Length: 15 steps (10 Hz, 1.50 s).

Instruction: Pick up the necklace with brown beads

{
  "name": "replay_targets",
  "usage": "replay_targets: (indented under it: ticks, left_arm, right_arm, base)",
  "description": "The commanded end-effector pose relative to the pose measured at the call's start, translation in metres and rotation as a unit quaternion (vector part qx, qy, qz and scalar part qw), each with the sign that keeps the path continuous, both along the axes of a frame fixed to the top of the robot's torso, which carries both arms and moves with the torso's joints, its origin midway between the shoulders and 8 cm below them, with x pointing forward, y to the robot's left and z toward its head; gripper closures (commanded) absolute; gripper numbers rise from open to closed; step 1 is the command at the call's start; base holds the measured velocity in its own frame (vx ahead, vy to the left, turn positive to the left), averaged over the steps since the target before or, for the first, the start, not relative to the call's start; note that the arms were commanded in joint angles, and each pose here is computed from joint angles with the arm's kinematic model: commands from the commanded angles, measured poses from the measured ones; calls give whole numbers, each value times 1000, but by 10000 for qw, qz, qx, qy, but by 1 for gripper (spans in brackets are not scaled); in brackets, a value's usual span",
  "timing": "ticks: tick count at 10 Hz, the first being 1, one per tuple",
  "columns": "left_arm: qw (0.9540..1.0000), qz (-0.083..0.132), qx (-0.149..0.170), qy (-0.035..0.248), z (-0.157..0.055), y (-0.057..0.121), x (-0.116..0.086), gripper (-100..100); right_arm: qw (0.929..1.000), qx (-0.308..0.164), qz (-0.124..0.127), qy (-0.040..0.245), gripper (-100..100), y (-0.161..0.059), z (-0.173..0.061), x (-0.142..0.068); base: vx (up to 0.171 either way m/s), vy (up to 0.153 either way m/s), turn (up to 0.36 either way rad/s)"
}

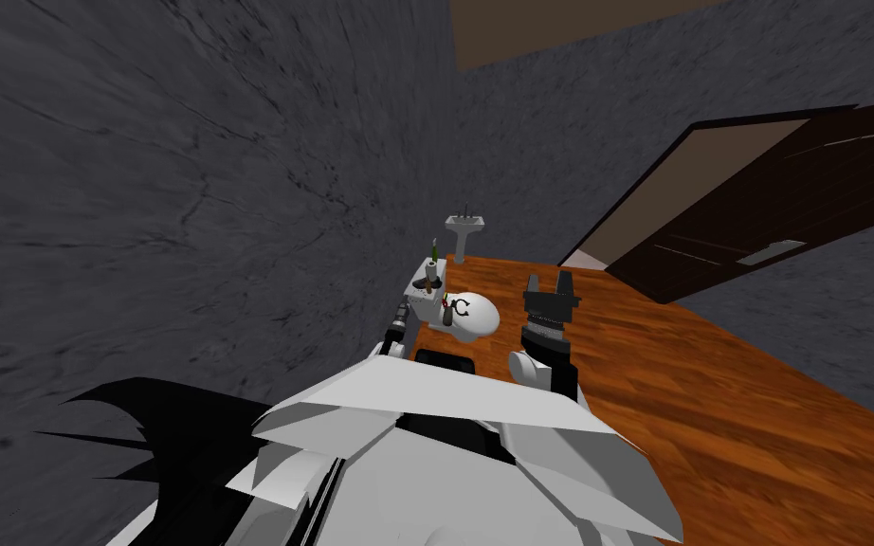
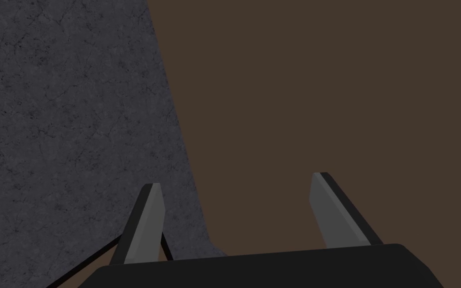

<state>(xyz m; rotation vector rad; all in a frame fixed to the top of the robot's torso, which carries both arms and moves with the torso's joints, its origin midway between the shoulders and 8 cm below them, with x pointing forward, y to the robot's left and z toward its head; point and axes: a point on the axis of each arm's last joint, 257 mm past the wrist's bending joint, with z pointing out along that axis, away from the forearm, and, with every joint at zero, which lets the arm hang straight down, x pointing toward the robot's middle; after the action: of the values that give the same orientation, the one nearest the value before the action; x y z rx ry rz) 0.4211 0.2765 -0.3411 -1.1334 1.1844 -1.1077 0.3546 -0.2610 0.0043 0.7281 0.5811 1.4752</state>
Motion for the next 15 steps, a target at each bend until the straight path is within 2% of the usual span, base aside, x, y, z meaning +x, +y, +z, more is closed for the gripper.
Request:
replay_targets:
  ticks: [1, 3, 4, 5, 6, 7, 8, 12, 13, 14, 15]
  left_arm:
    - [9998, 50, -201, 65, -7, -12, 0, -100]
    - [9992, 92, -386, 93, -11, -23, 1, -100]
    - [9994, 80, -334, 84, -11, -20, 0, -100]
    - [9993, 82, -342, 86, -11, -21, 0, 0]
    - [9993, 85, -343, 85, -5, -20, 8, -100]
    - [9994, 83, -342, 72, -7, -20, 4, -100]
    - [9993, 83, -343, 80, -7, -20, 5, 100]
    - [9986, 80, -519, 90, -8, -26, 5, 100]
    - [9986, 75, -517, 77, -7, -26, 6, 0]
    - [9986, 72, -517, 70, -7, -26, 6, 100]
    - [9986, 68, -513, 50, -5, -27, 6, 0]
  right_arm:
    - [10000, 0, 0, 0, 0, 0, 0, 0]
    - [10000, 0, 0, 0, 0, 0, 0, 0]
    - [10000, 0, 0, 0, 0, 0, 0, 0]
    - [10000, 0, 0, 0, 0, 0, 0, 0]
    - [10000, 0, 0, 0, 0, 0, 0, 0]
    - [10000, 0, 0, 0, 0, 0, 0, 0]
    - [10000, 0, 0, 0, 0, 0, 0, 0]
    - [10000, 0, 1, -1, 0, 0, 0, 0]
    - [10000, 0, 0, 0, 0, 0, 0, 0]
    - [10000, 0, 0, 0, 0, 0, 0, 0]
    - [10000, 0, 0, 0, 0, 0, 0, 0]
  base:
    - [46, 6, -11]
    - [25, 3, -5]
    - [7, 1, -1]
    - [0, 0, 0]
    - [61, 22, -5]
    - [40, 15, -4]
    - [0, 0, 0]
    - [0, -1, -3]
    - [0, 0, 0]
    - [0, 0, 0]
    - [0, 0, 0]
